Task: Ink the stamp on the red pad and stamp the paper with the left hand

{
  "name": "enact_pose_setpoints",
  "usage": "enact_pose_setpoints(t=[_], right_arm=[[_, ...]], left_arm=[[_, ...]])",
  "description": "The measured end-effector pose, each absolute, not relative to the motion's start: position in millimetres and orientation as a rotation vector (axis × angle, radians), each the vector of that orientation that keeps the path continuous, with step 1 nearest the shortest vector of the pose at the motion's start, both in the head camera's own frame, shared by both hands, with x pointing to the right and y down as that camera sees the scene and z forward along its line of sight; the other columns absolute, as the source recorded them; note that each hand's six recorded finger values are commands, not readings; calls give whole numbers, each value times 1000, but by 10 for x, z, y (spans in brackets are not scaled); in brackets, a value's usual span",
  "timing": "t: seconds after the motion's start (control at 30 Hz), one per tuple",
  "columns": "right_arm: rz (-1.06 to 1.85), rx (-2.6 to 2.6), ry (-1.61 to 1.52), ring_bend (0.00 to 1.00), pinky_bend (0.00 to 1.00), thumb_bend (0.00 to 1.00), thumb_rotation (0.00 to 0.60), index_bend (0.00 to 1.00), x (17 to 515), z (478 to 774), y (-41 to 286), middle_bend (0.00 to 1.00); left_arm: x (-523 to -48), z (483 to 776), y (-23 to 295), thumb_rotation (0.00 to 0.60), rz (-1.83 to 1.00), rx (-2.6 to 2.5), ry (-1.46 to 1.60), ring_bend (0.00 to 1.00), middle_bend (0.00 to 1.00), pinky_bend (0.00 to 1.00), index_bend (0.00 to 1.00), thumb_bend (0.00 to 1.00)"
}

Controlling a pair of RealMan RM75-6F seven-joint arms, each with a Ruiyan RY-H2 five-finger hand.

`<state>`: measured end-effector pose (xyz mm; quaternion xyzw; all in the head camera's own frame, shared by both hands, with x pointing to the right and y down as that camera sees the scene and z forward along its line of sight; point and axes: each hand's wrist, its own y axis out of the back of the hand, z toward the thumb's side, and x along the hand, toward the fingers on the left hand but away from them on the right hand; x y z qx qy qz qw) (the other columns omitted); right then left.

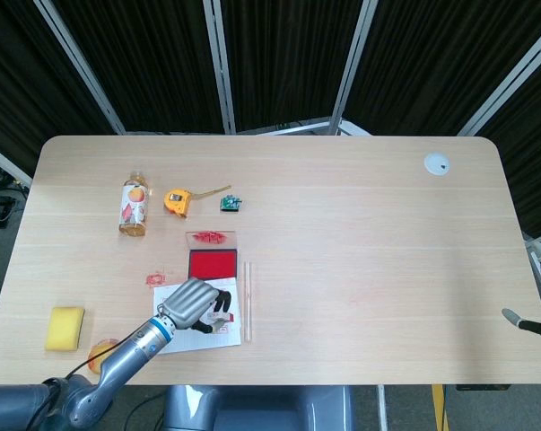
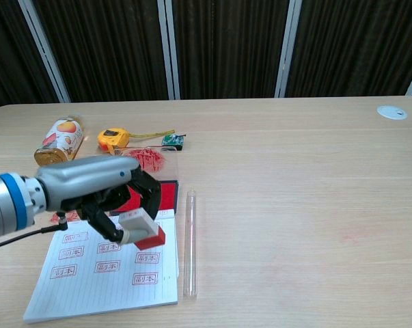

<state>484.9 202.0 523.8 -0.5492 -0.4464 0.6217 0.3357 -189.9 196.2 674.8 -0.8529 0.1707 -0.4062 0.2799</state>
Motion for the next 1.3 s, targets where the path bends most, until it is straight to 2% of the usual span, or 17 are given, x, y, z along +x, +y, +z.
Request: enact_pose_setpoints(t=[0.17, 0.37, 0.8, 1.0, 1.3], right_arm=[[1617, -1436, -1159, 0, 0, 0, 600, 0, 4830, 5237, 2029, 0], [1611, -1437, -1150, 0, 0, 0, 600, 0, 4809, 5237, 2034, 0], [1613, -1442, -1129, 0, 0, 0, 600, 0, 4752, 5273, 2048, 0], [1628, -1437, -1124, 0, 0, 0, 600, 0, 4771, 5304, 2038, 0], [1637, -1429, -1125, 0, 0, 0, 600, 0, 4798, 5316, 2035, 0]], left_arm=[[-2083, 6585, 1708, 600, -1103, -2265, 555, 836, 572, 831, 590, 419], [-2356, 6617, 1563, 600, -1176, -2216, 601, 836, 572, 831, 589, 420], [-3314, 7083, 1367, 600, -1480, -2074, 673, 836, 569, 831, 587, 417], [-3420, 7316, 1386, 600, -1551, -2061, 682, 835, 568, 831, 585, 419], [-3431, 7454, 1416, 600, -1579, -2064, 679, 836, 556, 831, 574, 418]])
